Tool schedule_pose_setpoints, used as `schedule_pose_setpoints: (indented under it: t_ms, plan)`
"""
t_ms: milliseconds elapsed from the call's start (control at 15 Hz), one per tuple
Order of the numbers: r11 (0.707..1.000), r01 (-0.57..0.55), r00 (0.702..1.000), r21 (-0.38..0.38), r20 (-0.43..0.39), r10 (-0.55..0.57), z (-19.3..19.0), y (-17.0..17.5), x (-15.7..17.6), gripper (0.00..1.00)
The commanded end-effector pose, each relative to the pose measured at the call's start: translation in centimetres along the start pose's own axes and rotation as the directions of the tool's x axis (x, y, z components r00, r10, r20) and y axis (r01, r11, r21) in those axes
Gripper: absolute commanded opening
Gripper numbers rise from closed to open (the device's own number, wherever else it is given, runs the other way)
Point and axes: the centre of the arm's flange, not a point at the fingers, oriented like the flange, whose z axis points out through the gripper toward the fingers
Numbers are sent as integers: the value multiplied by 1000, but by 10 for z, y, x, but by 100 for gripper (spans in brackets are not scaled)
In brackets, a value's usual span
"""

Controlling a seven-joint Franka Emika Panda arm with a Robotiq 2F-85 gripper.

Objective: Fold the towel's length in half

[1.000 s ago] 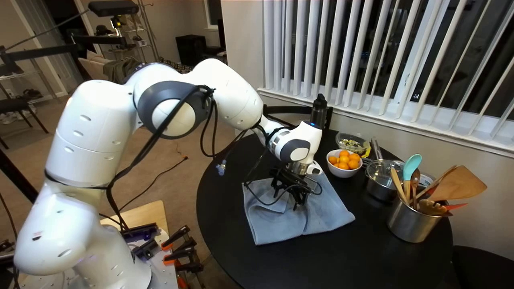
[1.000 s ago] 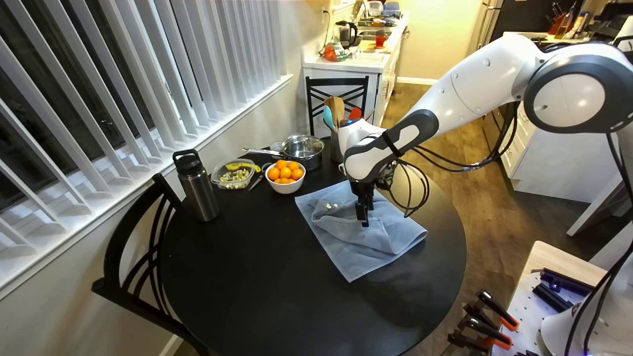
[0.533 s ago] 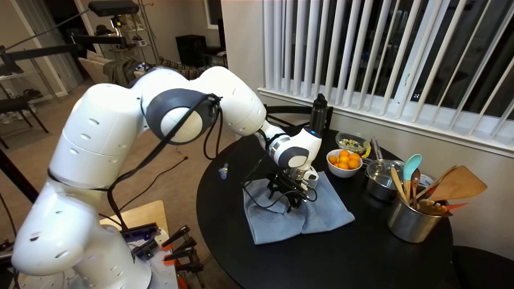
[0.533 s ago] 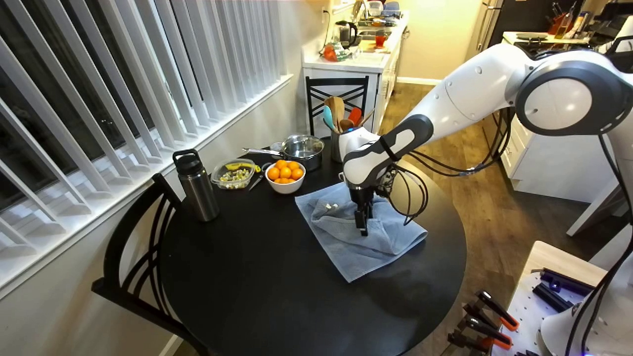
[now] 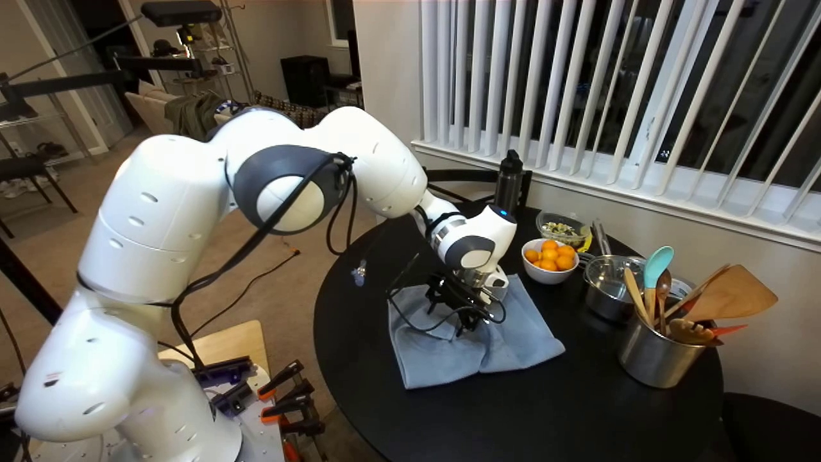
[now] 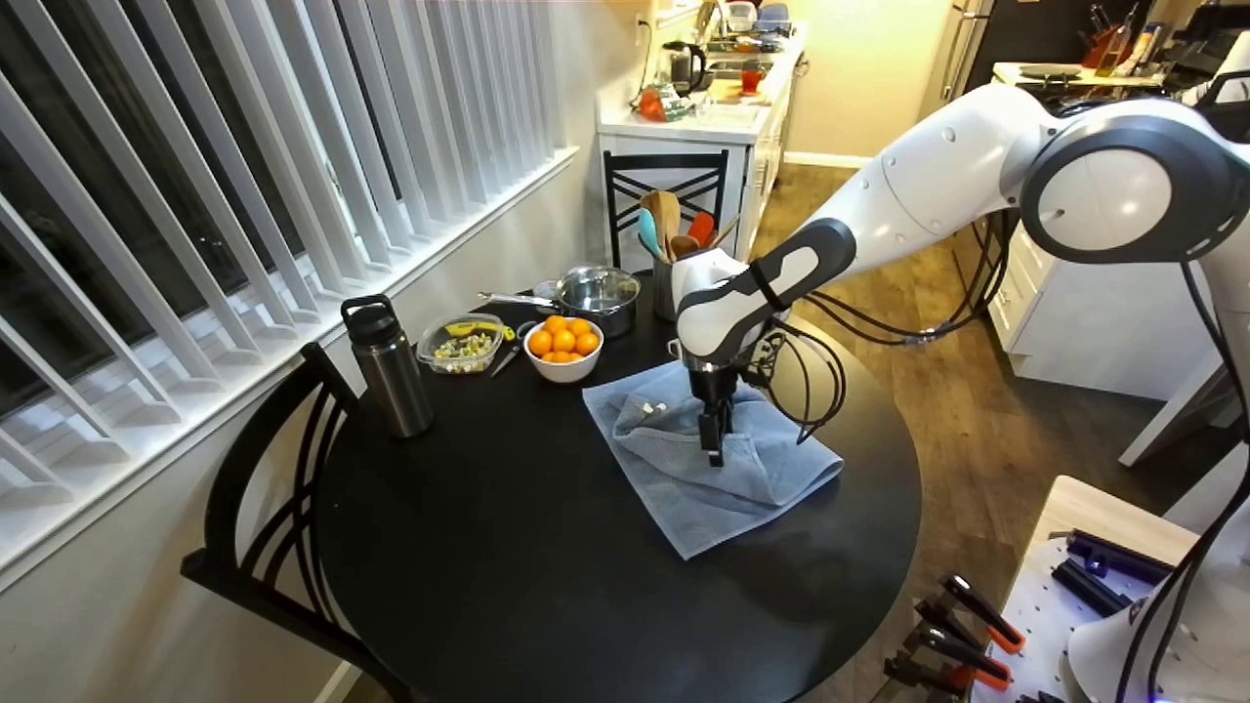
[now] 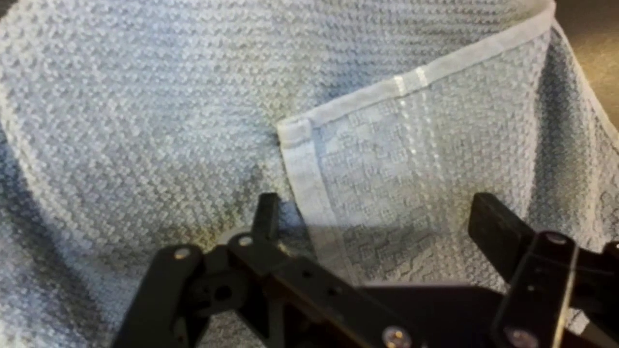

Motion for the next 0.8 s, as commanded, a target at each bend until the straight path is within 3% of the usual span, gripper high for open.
schedule_pose_setpoints:
  t_ms: [0, 667, 733]
  plan:
    - [997, 44, 999, 67, 3, -44, -6, -3, -5, 100]
    - [983, 59, 997, 173, 47, -68, -7, -18, -11, 100]
    - [982, 61, 996, 178, 45, -70, -7, -19, -12, 75]
